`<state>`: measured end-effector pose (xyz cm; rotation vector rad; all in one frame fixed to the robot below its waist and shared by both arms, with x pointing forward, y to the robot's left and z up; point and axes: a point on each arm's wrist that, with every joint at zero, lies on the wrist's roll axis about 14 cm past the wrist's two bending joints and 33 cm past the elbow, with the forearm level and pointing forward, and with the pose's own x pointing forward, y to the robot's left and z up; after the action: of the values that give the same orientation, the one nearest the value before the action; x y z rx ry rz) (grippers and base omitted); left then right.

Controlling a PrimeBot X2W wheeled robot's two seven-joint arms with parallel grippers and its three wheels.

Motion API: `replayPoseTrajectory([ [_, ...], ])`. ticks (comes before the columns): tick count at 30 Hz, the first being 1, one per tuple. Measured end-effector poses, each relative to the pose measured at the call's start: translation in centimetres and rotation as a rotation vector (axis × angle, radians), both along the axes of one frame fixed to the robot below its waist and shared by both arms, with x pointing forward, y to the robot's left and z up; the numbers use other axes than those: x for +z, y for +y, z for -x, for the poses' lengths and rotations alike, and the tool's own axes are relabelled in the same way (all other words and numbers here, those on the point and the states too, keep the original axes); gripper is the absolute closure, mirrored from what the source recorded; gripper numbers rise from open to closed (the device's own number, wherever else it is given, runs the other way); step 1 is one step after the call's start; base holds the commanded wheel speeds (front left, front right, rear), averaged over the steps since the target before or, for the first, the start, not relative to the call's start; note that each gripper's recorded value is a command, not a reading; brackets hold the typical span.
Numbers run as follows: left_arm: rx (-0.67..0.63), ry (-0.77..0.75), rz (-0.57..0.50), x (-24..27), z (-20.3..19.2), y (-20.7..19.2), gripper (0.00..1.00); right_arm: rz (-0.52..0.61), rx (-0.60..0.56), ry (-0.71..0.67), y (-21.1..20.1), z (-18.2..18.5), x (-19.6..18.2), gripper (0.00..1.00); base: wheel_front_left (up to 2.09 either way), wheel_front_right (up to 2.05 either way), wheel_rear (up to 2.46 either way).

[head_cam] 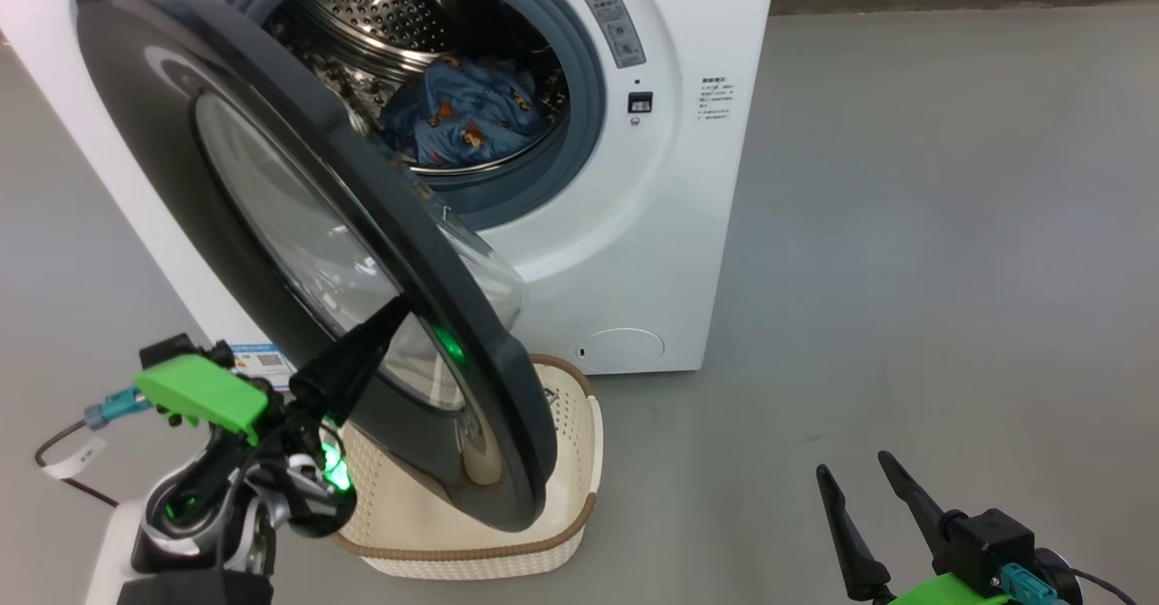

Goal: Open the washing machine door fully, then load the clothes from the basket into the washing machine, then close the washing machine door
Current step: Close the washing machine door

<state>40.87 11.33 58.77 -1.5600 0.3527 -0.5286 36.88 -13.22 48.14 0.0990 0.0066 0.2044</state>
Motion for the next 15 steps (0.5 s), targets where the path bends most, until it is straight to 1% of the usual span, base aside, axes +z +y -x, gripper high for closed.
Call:
replayPoseTrajectory([
  [7,0.014,-0.003,-0.012,-0.1,-1.5,-1.0,1.00,0.000,-0.018,0.001,-0.6,0.3,0.0,0.00,0.00,0.00,0.00],
  [15,-0.014,-0.019,-0.031,0.2,-2.6,-3.0,1.00,0.000,-0.044,-0.001,-1.4,0.8,0.0,0.00,0.00,0.00,0.00],
])
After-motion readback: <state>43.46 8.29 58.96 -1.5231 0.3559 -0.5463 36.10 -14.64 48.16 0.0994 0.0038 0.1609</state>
